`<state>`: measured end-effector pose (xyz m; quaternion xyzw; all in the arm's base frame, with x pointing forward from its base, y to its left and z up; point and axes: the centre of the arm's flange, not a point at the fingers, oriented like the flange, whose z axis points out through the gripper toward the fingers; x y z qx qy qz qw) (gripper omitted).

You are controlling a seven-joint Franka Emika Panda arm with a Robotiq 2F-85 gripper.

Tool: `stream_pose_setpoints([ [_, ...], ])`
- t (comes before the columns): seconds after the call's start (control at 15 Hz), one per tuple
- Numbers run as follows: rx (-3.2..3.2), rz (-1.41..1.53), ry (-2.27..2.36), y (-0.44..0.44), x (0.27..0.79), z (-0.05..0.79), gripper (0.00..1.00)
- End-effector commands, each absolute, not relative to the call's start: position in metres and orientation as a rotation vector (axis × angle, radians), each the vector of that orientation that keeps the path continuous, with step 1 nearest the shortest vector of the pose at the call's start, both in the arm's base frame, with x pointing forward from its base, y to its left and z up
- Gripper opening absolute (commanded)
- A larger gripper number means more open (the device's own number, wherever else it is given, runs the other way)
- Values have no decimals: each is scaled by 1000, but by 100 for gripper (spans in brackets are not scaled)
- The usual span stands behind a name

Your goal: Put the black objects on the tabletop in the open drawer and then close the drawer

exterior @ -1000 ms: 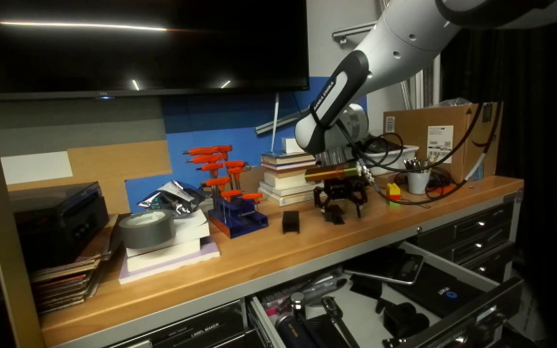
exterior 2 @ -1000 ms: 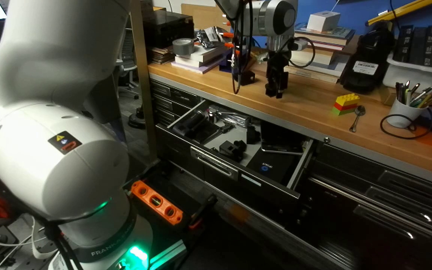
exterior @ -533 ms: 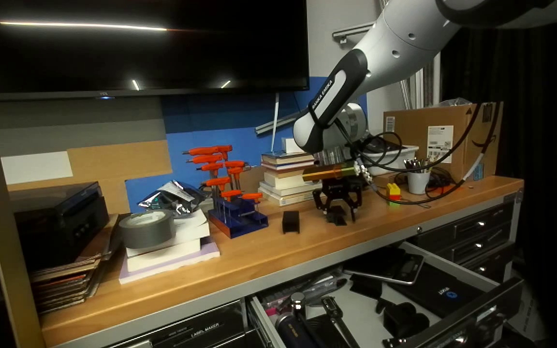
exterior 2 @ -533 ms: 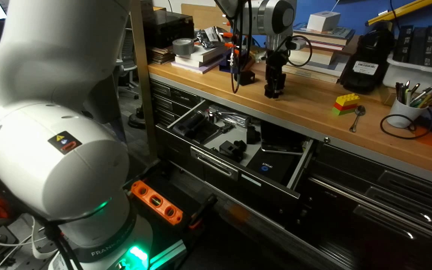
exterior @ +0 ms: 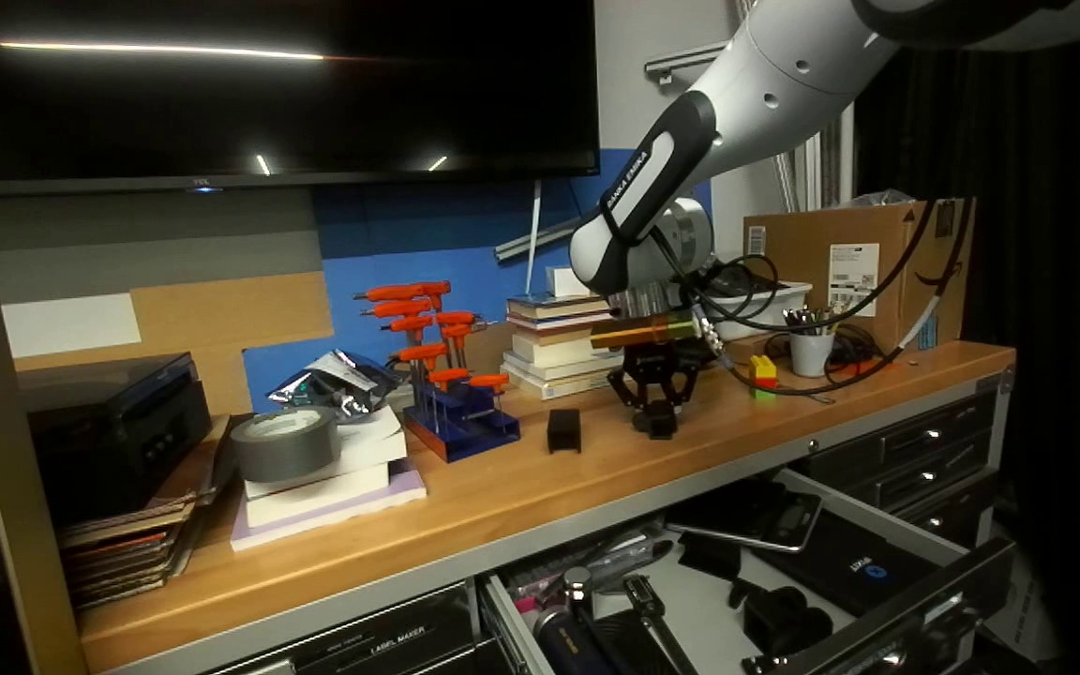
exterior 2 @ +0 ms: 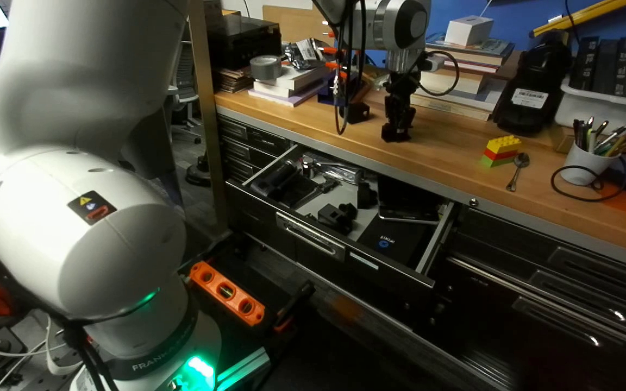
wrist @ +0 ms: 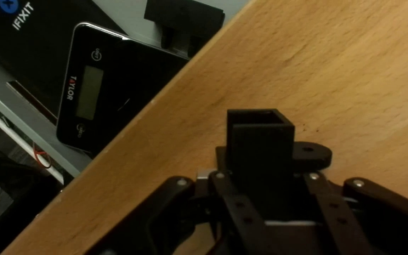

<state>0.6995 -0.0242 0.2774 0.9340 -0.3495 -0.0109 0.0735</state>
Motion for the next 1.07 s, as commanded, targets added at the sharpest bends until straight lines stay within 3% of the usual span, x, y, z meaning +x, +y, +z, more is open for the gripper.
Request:
stream_pose_setpoints([
  [0.0,2906,-43,-917,-31,666,283,25],
  [1.0,3136,-211,-388,22,487,275,24],
])
